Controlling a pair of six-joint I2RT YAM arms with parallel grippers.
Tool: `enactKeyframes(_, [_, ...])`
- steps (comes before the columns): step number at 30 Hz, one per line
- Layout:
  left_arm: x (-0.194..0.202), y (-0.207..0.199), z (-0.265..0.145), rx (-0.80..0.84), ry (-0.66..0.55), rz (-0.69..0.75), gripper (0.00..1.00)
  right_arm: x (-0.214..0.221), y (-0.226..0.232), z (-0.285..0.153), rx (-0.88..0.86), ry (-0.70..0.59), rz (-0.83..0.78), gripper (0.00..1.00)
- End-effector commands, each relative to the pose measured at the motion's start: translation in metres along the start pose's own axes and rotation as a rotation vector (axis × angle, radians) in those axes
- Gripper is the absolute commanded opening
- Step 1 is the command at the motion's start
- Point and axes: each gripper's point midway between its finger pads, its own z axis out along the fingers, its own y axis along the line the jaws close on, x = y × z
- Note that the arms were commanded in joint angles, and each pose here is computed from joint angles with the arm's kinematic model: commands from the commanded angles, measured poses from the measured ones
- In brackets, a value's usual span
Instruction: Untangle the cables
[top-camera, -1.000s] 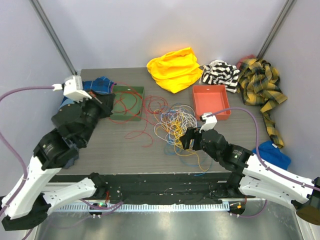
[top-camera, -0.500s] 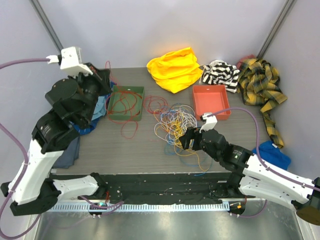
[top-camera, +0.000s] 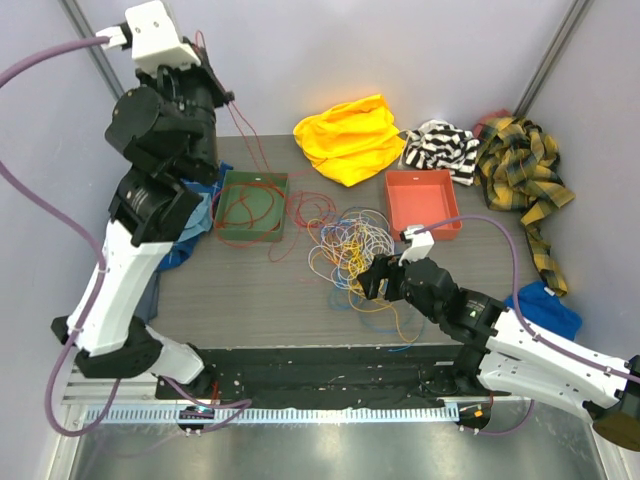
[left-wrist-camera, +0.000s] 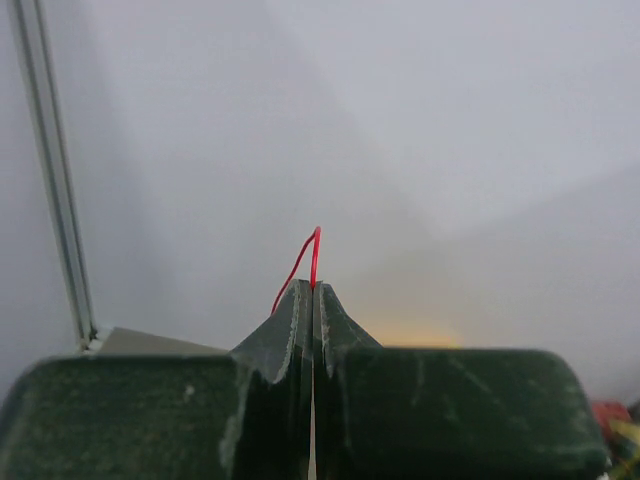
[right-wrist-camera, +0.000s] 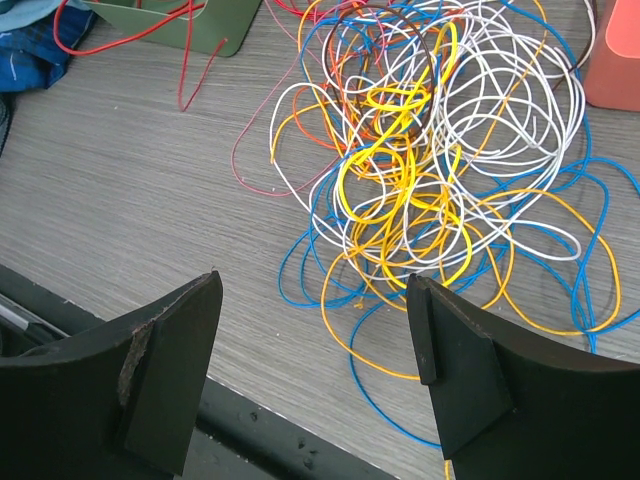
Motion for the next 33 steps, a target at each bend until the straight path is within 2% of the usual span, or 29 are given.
enactKeyframes(1, [-0.052, 0.015, 0.017, -0.081, -0.155, -0.051, 0.0, -0.026, 0.014, -0.006, -0.042, -0.055, -0.026, 0.83])
enactKeyframes(5, [-0.014, -0.003, 0.02, -0.03, -0.047, -0.076, 0.0, -0.032, 0.014, -0.007, -0.035, -0.071, -0.039, 0.83])
enactKeyframes(6, [0.014, -0.009, 0.015, 0.007, 0.018, -0.07, 0.0, -0.032, 0.014, -0.006, -0.041, -0.082, -0.03, 0.83])
enactKeyframes(8, [0.037, -0.015, 0.005, 0.058, 0.077, -0.141, 0.0, -0.029, 0.018, -0.004, -0.061, -0.078, -0.026, 0.83])
enactKeyframes(10, [0.066, -0.022, -0.011, 0.128, 0.168, -0.14, 0.0, -0.023, 0.019, 0.0, -0.07, -0.07, -0.016, 0.83])
enactKeyframes(13, [0.082, -0.047, -0.037, 0.268, 0.274, -0.161, 0.0, -0.02, 0.02, 0.006, -0.073, -0.066, -0.006, 0.83])
enactKeyframes(16, [0.082, -0.072, -0.061, 0.407, 0.354, -0.161, 0.0, -0.023, 0.03, 0.012, -0.108, -0.086, 0.009, 0.83])
enactKeyframes(19, [0.066, -0.09, -0.08, 0.525, 0.384, -0.221, 0.0, -0.026, 0.043, 0.023, -0.147, -0.092, 0.005, 0.84])
enactKeyframes(26, [0.017, -0.104, -0.099, 0.662, 0.355, -0.355, 0.0, -0.052, 0.058, 0.043, -0.132, -0.161, -0.024, 0.88])
enactKeyframes(33, [-0.003, -0.125, -0.11, 0.775, 0.355, -0.449, 0.0, -0.069, 0.05, 0.065, -0.042, -0.252, -0.106, 0.91])
